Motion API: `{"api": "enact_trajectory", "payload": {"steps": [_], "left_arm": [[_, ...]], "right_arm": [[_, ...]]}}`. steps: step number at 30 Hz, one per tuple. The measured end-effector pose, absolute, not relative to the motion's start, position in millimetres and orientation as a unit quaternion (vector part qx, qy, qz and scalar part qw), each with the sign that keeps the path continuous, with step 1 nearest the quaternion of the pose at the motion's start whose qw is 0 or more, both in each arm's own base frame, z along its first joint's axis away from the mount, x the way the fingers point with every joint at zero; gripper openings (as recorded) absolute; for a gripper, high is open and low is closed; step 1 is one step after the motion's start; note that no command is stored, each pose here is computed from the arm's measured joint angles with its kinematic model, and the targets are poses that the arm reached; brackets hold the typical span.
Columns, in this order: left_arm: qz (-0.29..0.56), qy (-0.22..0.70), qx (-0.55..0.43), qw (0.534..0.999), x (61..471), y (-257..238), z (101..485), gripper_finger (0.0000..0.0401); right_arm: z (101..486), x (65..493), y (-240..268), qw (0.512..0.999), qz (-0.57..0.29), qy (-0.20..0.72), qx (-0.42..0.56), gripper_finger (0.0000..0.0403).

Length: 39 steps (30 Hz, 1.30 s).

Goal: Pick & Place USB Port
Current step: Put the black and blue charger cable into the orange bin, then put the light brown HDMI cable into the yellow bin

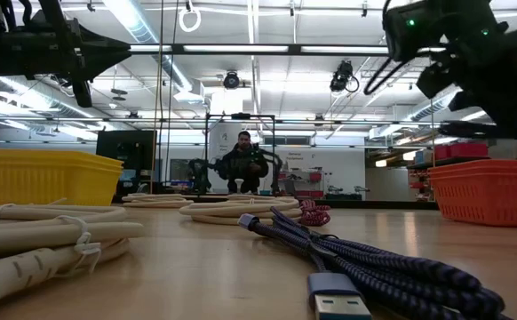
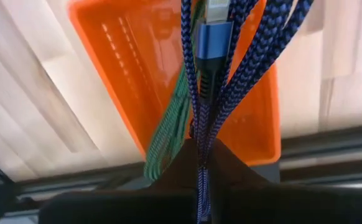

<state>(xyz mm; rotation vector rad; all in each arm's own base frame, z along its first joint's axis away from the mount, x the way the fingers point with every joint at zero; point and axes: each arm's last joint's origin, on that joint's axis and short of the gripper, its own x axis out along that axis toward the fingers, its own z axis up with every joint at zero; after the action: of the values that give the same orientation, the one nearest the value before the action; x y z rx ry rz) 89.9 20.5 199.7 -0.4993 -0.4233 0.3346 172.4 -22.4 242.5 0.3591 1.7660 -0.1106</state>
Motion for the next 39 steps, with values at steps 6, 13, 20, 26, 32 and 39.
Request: {"api": "enact_trajectory", "payload": {"steps": [6, 13, 20, 26, 32, 39], "left_arm": [[0.164, -0.207, -0.244, 0.933, 90, 21, 200, 0.0053], [0.164, -0.207, -0.244, 0.933, 90, 21, 200, 0.0053], [0.164, -0.207, -0.244, 0.933, 90, 21, 200, 0.0053], [0.164, -0.207, -0.244, 0.933, 90, 21, 200, 0.0053], [0.164, -0.207, -0.244, 0.933, 90, 21, 200, 0.0053], [0.166, -0.200, -0.244, 0.934, 90, 21, 198, 0.0053]], "right_arm": [[226, 163, -19, 0.583, -0.032, 0.791, 0.181, 0.0000], [223, 163, -19, 0.585, -0.025, 0.788, 0.188, 0.0000], [221, 168, -19, 0.604, -0.027, 0.771, 0.198, 0.0004], [222, 167, -20, 0.602, -0.037, 0.776, 0.185, 0.0063], [221, 167, -20, 0.606, -0.042, 0.773, 0.183, 0.0125], [225, 174, -21, 0.629, -0.040, 0.754, 0.184, 0.0163]]}}
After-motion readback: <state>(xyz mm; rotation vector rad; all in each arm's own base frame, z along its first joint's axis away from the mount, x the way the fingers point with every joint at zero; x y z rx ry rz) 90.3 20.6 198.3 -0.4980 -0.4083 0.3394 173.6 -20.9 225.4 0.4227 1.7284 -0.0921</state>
